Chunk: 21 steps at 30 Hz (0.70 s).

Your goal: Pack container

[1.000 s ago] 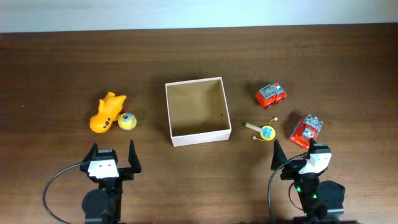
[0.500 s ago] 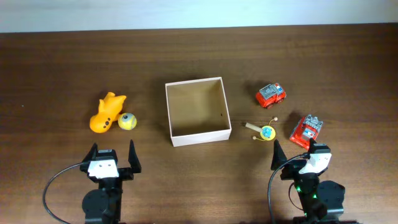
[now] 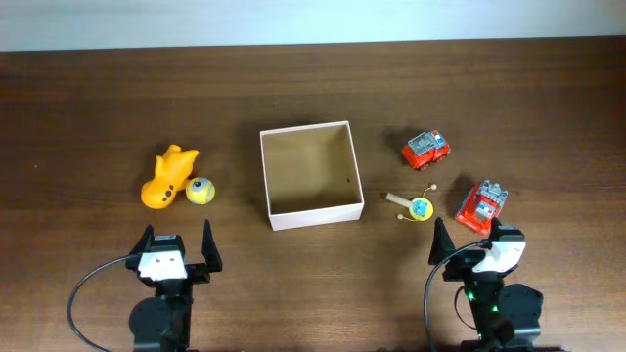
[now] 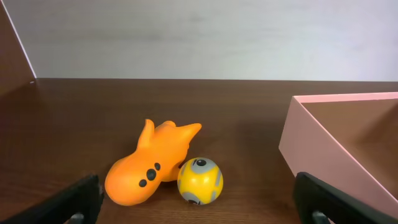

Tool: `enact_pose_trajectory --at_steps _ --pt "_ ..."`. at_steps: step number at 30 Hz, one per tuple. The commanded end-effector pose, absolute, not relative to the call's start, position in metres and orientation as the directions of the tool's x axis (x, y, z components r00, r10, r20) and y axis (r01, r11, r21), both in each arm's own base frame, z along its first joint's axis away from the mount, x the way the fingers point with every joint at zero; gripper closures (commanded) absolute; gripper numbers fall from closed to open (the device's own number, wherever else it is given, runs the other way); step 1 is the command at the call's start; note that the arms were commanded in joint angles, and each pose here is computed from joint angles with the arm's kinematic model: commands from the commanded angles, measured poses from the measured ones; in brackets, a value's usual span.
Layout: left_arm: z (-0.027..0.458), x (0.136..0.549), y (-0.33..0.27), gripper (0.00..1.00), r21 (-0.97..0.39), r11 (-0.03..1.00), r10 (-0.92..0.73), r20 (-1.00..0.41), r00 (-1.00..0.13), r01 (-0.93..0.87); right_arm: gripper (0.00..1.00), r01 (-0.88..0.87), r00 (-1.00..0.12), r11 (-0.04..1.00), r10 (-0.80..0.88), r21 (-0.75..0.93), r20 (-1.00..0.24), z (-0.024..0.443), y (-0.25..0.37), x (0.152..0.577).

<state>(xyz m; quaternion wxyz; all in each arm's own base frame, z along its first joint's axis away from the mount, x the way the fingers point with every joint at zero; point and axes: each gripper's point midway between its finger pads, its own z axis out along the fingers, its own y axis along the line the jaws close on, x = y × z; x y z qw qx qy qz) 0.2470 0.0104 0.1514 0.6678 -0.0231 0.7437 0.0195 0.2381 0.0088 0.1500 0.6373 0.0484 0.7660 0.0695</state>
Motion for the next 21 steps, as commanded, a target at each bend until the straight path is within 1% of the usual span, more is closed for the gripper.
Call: enact_pose_trajectory --at_steps 1,3,6,7,10,12,16,18,21 --pt "0.151 0.247 0.008 0.01 -0.006 0.999 -0.011 -0.995 -0.104 -0.047 0.01 -0.039 -0.193 0.979 0.191 0.202 -0.962 0.161 0.014 0.232" --pt "0.151 0.247 0.008 0.01 -0.006 0.999 -0.011 -0.995 -0.104 -0.047 0.01 -0.041 -0.189 0.981 0.180 0.191 -0.965 0.179 0.014 0.227" --pt "0.151 0.247 0.008 0.01 -0.006 0.999 -0.011 -0.995 -0.104 -0.047 0.01 -0.033 -0.197 0.991 0.121 0.130 -0.973 0.212 0.010 0.216" --pt "0.151 0.247 0.008 0.01 -0.006 0.999 -0.011 -0.995 -0.104 -0.047 0.01 -0.006 -0.215 0.994 0.104 0.108 -0.971 0.226 0.005 0.211" --pt "0.151 0.247 0.008 0.01 -0.006 0.999 -0.011 -0.995 -0.104 -0.047 0.01 0.020 -0.274 0.989 0.143 0.143 -0.951 0.253 0.004 0.209" --pt "0.151 0.247 0.008 0.01 -0.006 0.999 -0.011 -0.995 -0.104 -0.047 0.01 0.030 -0.330 0.989 0.148 0.146 -0.932 0.267 0.004 0.213" --pt "0.151 0.247 0.008 0.01 -0.006 0.999 -0.011 -0.995 -0.104 -0.047 0.01 0.062 -0.498 0.988 0.155 0.143 -0.853 0.287 0.004 0.229" --pt "0.151 0.247 0.008 0.01 -0.006 0.999 -0.011 -0.995 -0.104 -0.047 0.01 0.083 -0.607 0.988 0.154 0.131 -0.780 0.289 0.004 0.241" --pt "0.151 0.247 0.008 0.01 -0.006 0.999 -0.011 -0.995 -0.104 -0.047 0.01 0.120 -0.735 0.988 0.153 0.096 -0.661 0.287 0.000 0.260"
